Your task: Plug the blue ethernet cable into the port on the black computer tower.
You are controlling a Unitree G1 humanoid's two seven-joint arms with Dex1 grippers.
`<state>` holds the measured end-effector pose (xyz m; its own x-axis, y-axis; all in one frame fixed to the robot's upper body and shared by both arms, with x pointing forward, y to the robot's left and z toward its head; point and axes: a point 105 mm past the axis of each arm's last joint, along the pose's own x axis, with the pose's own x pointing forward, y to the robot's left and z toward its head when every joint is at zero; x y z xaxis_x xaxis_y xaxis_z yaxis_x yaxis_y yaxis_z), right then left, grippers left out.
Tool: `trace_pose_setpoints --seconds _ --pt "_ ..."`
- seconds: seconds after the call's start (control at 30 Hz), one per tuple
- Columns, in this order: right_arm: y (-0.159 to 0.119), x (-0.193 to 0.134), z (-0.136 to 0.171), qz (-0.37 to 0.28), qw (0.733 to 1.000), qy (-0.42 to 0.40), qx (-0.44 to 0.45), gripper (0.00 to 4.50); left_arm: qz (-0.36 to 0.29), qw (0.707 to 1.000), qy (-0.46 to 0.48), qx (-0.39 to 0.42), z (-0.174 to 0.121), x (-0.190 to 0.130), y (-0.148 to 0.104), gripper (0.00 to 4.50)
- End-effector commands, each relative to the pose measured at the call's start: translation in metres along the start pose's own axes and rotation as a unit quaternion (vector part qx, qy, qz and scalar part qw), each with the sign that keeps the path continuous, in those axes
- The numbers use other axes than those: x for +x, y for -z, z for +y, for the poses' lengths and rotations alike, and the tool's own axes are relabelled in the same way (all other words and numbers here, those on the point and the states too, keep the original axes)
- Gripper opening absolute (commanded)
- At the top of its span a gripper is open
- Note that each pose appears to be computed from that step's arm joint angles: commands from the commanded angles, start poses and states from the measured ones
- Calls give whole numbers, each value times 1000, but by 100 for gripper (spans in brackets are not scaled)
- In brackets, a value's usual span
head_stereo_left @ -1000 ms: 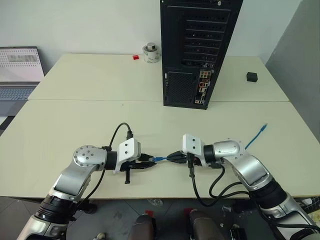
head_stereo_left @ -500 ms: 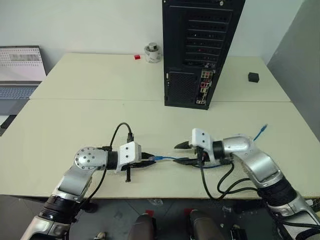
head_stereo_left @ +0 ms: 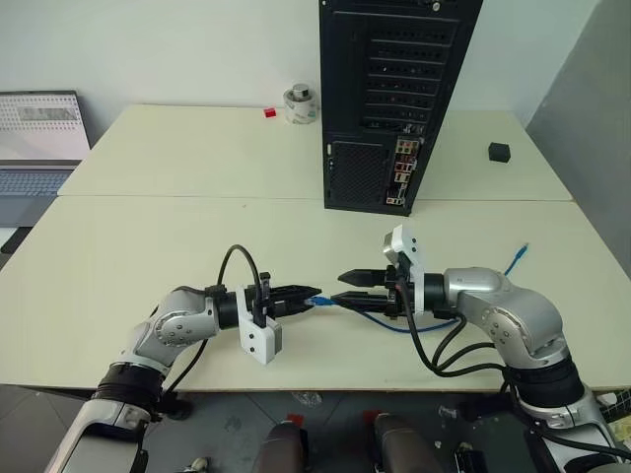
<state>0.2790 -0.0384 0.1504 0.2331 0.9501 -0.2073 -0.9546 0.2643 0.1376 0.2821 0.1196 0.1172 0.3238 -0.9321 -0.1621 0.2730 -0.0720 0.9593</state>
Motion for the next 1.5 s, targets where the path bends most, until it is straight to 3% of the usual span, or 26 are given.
trace_pose_setpoints --seconds 0.03,0.73,0.83,1.07,1.5 --pt "-9 4 9 -21 1000 -16 1 238 -9 998 -38 43 16 -1 -2 27" --pt "-2 19 6 -23 998 -20 52 238 3 996 -57 71 19 -1 2 27" --pt "-2 20 5 -25 998 -20 54 185 2 996 -56 71 18 -1 1 27" --pt "-4 22 4 -29 998 -21 59 14 0 996 -57 71 16 0 0 27" --pt "-5 21 -1 -27 997 -26 71 0 -4 998 -50 44 8 1 0 27"
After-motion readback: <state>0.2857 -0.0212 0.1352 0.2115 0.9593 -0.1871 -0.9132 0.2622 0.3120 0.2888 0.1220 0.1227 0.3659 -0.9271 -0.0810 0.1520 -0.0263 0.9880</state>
